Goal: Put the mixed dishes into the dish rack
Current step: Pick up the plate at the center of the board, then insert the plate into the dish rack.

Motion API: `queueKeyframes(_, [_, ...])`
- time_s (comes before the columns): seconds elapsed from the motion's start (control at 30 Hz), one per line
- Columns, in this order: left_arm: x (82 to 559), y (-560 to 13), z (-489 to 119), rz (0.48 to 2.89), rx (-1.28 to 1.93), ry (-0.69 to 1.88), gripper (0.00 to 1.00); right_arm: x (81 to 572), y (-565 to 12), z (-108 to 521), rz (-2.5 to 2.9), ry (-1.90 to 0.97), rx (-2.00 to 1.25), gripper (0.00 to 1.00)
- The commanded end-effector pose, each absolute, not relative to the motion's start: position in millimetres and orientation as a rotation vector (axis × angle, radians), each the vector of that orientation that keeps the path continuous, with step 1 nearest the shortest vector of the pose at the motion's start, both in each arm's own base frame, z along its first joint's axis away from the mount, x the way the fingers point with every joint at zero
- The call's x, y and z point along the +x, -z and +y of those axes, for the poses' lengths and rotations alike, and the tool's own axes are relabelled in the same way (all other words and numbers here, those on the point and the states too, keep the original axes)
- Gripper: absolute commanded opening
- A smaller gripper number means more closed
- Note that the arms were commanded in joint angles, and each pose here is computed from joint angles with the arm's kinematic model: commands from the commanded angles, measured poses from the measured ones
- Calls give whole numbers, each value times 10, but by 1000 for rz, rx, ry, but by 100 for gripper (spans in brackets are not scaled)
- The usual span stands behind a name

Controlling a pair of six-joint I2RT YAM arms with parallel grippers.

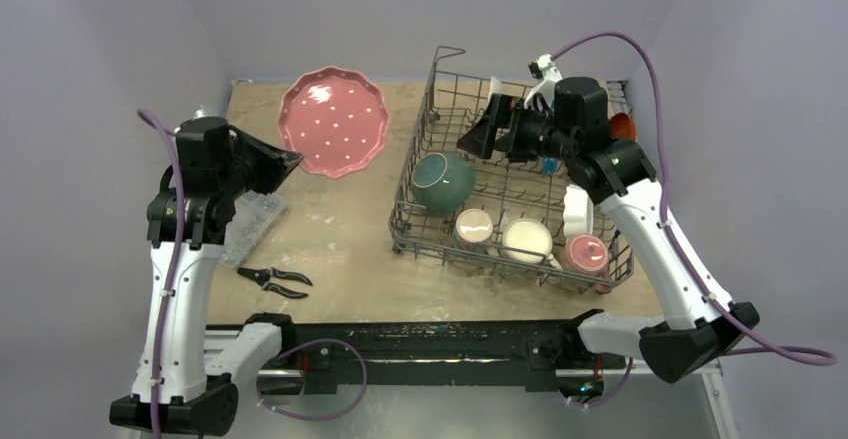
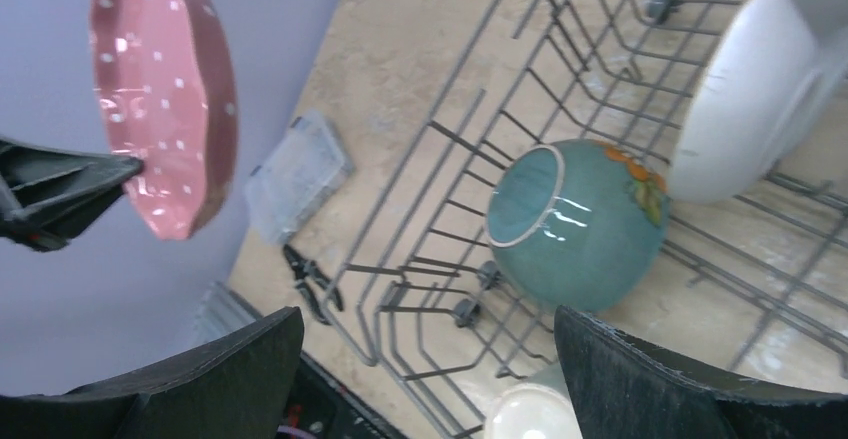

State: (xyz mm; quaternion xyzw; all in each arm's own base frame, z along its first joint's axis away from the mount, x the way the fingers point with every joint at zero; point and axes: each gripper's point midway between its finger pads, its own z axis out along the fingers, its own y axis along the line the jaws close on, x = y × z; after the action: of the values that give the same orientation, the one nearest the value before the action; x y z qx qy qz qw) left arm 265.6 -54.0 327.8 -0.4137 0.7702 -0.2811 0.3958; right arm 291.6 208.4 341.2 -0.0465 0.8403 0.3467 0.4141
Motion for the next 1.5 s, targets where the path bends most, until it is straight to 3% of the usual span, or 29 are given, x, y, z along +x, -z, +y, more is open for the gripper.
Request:
queueKeyframes(0.0, [2799,-4121,-1015,1795,-823,1017,0,2917,-3979,2393,1980,-1117,-144,98])
queueKeyframes(0.43, [2871,-4291,-2025,1907,-573,1288,0,3024,-4115,2538,1977,-1232,-61,98])
queueKeyframes(0.6, [2778,-4339,-2343,1934,-486,1354,0,2984,-4010,2497,2004,-1235,1,92])
queueKeyframes(0.77, [2698,-4334,-2571,1966,-420,1379,0,2848,-4035,2505,1983,-1309,19,58])
queueKeyframes(0.87, [2666,-4329,-2663,1983,-375,1378,0,2765,-3996,2488,1995,-1331,37,27])
queueKeyframes(0.9, [2648,-4319,-2692,1992,-355,1379,0,2733,-3989,2485,1998,-1342,43,11])
queueKeyframes(0.93, [2633,-4303,-2718,2001,-335,1383,0,2701,-3983,2481,2001,-1353,49,0])
queueKeyframes(1.0, [2584,-4233,-2751,2030,-291,1387,0,2651,-3989,2456,1999,-1370,81,0])
queueKeyframes(1.07, [2532,-4171,-2731,2043,-262,1376,13,2610,-4032,2413,1978,-1377,120,0])
queueKeyframes(1.13, [2472,-4119,-2656,2045,-245,1342,47,2562,-4111,2342,1942,-1377,172,0])
queueKeyframes(1.23, [2378,-4073,-2452,2057,-220,1224,78,2552,-4193,2211,1899,-1338,258,0])
queueKeyframes(1.3, [2320,-4050,-2299,2074,-196,1127,86,2576,-4238,2095,1871,-1276,310,0])
queueKeyframes(1.47, [2244,-3980,-1898,2086,-176,904,87,2751,-4286,1708,1818,-988,379,0])
